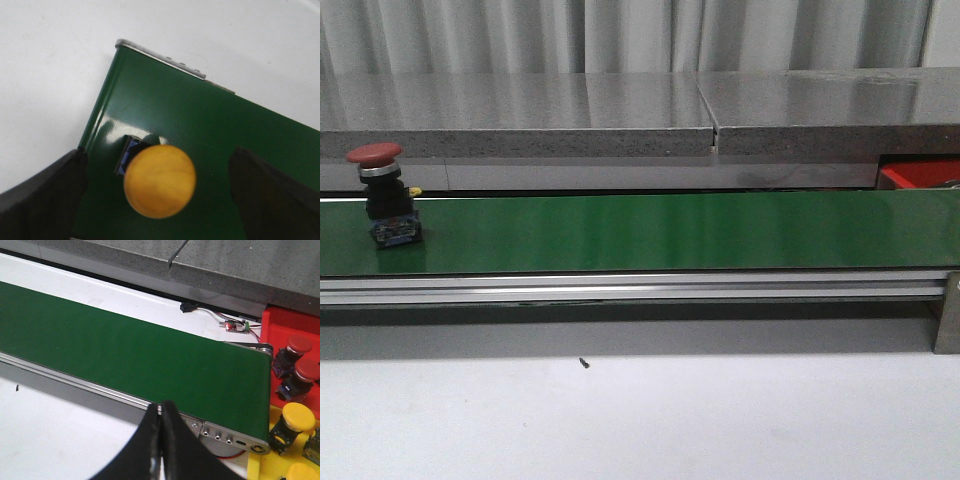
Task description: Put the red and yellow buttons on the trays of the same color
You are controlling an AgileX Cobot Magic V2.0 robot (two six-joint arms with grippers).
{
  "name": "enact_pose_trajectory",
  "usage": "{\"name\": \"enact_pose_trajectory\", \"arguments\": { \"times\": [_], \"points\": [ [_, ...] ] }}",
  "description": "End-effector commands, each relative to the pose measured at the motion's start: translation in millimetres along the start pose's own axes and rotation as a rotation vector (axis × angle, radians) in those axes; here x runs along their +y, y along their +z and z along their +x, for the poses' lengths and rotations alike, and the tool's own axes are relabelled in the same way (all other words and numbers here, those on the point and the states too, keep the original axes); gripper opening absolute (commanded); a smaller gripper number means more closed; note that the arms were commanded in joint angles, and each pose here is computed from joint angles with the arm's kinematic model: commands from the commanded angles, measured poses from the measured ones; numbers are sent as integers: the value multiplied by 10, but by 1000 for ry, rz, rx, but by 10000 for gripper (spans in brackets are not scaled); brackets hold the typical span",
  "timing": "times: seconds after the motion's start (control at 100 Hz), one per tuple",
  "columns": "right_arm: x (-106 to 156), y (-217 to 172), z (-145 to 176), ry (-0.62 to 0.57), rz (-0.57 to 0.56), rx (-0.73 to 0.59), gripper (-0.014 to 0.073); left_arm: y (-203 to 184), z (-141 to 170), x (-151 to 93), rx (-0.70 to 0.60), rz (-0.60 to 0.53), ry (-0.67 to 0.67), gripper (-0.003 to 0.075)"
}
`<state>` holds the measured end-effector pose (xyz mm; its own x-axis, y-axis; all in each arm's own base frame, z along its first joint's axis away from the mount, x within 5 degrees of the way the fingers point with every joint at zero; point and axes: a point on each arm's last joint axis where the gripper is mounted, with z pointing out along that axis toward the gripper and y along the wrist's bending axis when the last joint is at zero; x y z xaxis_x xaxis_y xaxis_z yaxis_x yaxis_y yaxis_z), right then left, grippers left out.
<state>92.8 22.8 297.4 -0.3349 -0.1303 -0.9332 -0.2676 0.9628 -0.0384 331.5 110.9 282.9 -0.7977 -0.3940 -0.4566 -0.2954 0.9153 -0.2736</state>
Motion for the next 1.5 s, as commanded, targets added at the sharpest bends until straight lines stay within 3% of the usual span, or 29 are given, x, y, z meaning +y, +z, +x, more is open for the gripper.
{"name": "enact_pose_trajectory", "arguments": {
  "times": [0.0,0.1,0.23,0.6,0.83,1.27,1.49],
  "points": [
    [-17,-39,-137,-3,19,-94,-115,-402,-93,-161,-160,31,63,505],
    [-17,-39,-137,-3,19,-94,-115,-599,-66,-251,-208,36,114,312],
    [-17,-39,-137,-3,19,-94,-115,-787,-14,-422,-254,55,200,-23],
    [-19,-40,-143,-3,21,-100,-115,-1134,332,-1226,-329,104,579,-19],
    [-21,-40,-147,-3,23,-105,-115,-1295,633,-1535,-377,205,688,-19],
    [-21,-41,-149,-3,24,-107,-115,-1712,1337,-1228,-615,313,603,-19],
    [-23,-39,-152,-3,25,-110,-115,-1787,1698,-1015,-666,323,599,-19]
  ]
}}
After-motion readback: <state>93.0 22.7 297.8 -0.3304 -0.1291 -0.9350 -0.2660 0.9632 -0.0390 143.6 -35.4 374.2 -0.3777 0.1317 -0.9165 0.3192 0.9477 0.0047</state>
